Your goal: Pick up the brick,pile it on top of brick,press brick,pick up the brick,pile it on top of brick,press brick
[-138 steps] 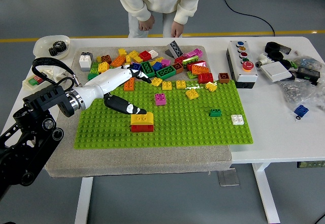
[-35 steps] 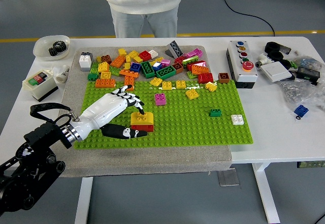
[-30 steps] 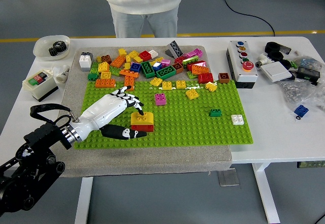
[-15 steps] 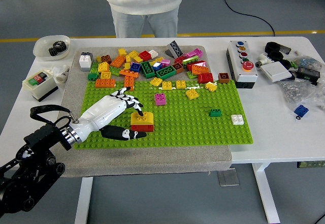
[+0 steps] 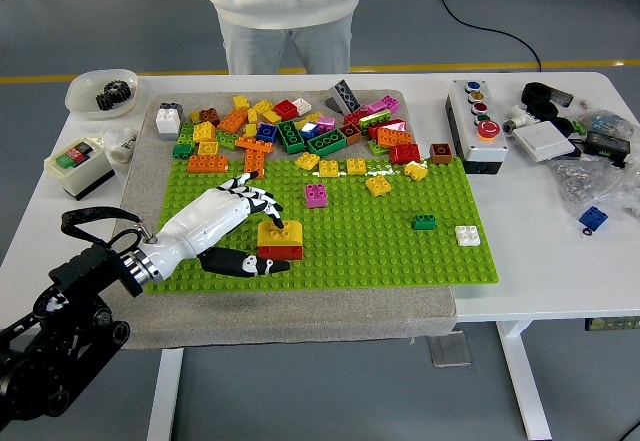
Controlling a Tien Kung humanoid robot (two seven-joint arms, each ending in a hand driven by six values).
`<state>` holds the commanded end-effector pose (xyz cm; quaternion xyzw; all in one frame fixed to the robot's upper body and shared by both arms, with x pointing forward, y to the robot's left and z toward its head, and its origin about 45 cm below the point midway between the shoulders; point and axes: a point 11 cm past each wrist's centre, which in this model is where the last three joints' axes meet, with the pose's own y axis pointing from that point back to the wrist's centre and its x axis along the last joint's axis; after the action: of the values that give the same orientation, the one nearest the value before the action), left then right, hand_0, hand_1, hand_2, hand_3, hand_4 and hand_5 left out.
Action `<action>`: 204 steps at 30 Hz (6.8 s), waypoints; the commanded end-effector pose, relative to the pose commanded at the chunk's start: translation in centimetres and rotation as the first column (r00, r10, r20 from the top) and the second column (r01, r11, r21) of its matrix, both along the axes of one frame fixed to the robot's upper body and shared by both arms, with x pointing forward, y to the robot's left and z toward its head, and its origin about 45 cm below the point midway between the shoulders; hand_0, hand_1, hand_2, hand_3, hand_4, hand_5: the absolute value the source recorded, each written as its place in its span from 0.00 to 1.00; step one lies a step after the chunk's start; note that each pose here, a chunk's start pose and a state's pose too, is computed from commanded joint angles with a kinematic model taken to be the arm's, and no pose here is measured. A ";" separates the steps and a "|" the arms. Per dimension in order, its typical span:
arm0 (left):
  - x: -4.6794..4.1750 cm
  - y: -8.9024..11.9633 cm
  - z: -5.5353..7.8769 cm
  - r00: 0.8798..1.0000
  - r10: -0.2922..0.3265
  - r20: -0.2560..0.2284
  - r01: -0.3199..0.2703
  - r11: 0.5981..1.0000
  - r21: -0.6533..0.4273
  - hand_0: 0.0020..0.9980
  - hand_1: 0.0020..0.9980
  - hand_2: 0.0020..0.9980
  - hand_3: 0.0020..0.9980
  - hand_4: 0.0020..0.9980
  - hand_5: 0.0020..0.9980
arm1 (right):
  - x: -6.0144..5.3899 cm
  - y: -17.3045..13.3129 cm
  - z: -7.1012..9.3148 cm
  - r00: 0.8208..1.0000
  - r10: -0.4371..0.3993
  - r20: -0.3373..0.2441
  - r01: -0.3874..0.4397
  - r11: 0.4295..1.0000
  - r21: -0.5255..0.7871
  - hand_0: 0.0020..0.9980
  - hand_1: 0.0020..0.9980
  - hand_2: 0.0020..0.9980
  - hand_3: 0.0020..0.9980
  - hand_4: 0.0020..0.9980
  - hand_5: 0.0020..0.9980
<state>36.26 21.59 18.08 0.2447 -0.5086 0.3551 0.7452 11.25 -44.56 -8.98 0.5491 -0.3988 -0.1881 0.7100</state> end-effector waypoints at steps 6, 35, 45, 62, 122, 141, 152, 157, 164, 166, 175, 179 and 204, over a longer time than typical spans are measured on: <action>-0.04 0.0 -0.1 1.000 0.001 -0.003 -0.001 1.000 0.002 1.00 0.82 0.76 0.60 0.99 0.91 | 0.0 0.0 0.0 1.000 0.000 0.000 0.000 1.000 0.000 0.74 0.65 0.71 0.58 0.81 0.37; -0.02 0.1 -0.8 1.000 0.012 -0.019 -0.011 1.000 0.011 1.00 0.82 0.75 0.60 0.98 0.88 | 0.0 0.0 0.0 1.000 -0.004 0.003 0.004 1.000 0.001 0.74 0.65 0.71 0.58 0.81 0.37; 0.06 0.2 -1.0 1.000 0.016 -0.025 -0.015 1.000 0.015 1.00 0.82 0.76 0.60 0.98 0.88 | 0.1 0.0 0.0 1.000 -0.005 0.005 0.005 1.000 0.002 0.74 0.65 0.71 0.58 0.81 0.37; 0.03 0.5 -1.8 0.999 0.025 -0.047 -0.024 0.999 0.025 1.00 0.82 0.75 0.60 0.98 0.86 | -0.1 0.0 0.0 1.000 0.000 -0.001 0.000 1.000 0.002 0.74 0.65 0.71 0.58 0.81 0.37; 0.85 1.3 2.2 0.998 0.066 0.005 -0.065 0.982 -0.179 1.00 0.78 0.71 0.60 0.97 0.83 | -0.1 0.0 0.0 1.000 -0.008 0.001 0.008 1.000 0.004 0.74 0.65 0.71 0.58 0.81 0.37; 1.79 2.3 3.7 0.992 0.116 0.045 -0.106 0.976 -0.192 1.00 0.77 0.71 0.62 0.99 0.79 | -0.2 0.2 -0.1 1.000 0.001 -0.006 -0.001 1.000 0.005 0.74 0.65 0.71 0.58 0.81 0.37; 2.28 3.3 4.4 0.985 0.161 0.064 -0.147 0.973 -0.179 1.00 0.76 0.71 0.65 1.00 0.66 | -0.3 0.1 -0.1 1.000 0.007 -0.010 -0.007 1.000 0.003 0.74 0.65 0.71 0.58 0.81 0.37; 2.59 3.6 4.9 0.981 0.178 0.077 -0.162 0.971 -0.176 1.00 0.76 0.71 0.72 1.00 0.62 | -0.2 0.1 -0.1 1.000 0.005 -0.007 -0.005 1.000 0.002 0.74 0.65 0.71 0.58 0.81 0.37; 3.21 4.3 5.8 0.972 0.223 0.076 -0.208 0.965 -0.161 1.00 0.77 0.75 0.80 1.00 0.57 | -0.2 0.0 -0.1 1.000 -0.003 -0.003 0.003 1.000 0.001 0.74 0.65 0.71 0.58 0.81 0.37; 3.39 4.5 6.2 0.970 0.233 0.074 -0.219 0.963 -0.154 1.00 0.79 0.79 0.85 1.00 0.54 | -0.1 0.0 0.0 1.000 -0.004 -0.003 0.004 1.000 0.000 0.74 0.65 0.71 0.58 0.81 0.37; 3.92 4.7 7.2 0.962 0.262 0.073 -0.254 0.962 -0.098 0.99 0.82 0.84 0.91 1.00 0.47 | -0.1 -0.1 0.0 1.000 -0.007 -0.001 0.007 1.000 -0.003 0.74 0.65 0.71 0.58 0.81 0.37; 4.23 4.8 7.5 0.958 0.276 0.076 -0.273 0.960 -0.056 0.91 0.83 0.88 0.92 1.00 0.38 | 0.0 0.0 0.0 1.000 -0.007 0.002 0.007 1.000 -0.002 0.74 0.65 0.71 0.58 0.81 0.37; 6.45 5.5 9.7 0.953 0.302 -0.012 -0.300 0.948 0.108 0.74 0.67 0.66 0.74 1.00 0.09 | 0.1 -0.3 0.1 1.000 0.000 0.003 0.000 1.000 -0.008 0.74 0.65 0.71 0.59 0.81 0.37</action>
<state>42.71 27.08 27.75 0.3630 -0.4727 0.4340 0.6756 11.40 -44.81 -8.85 0.5466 -0.4006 -0.1860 0.7115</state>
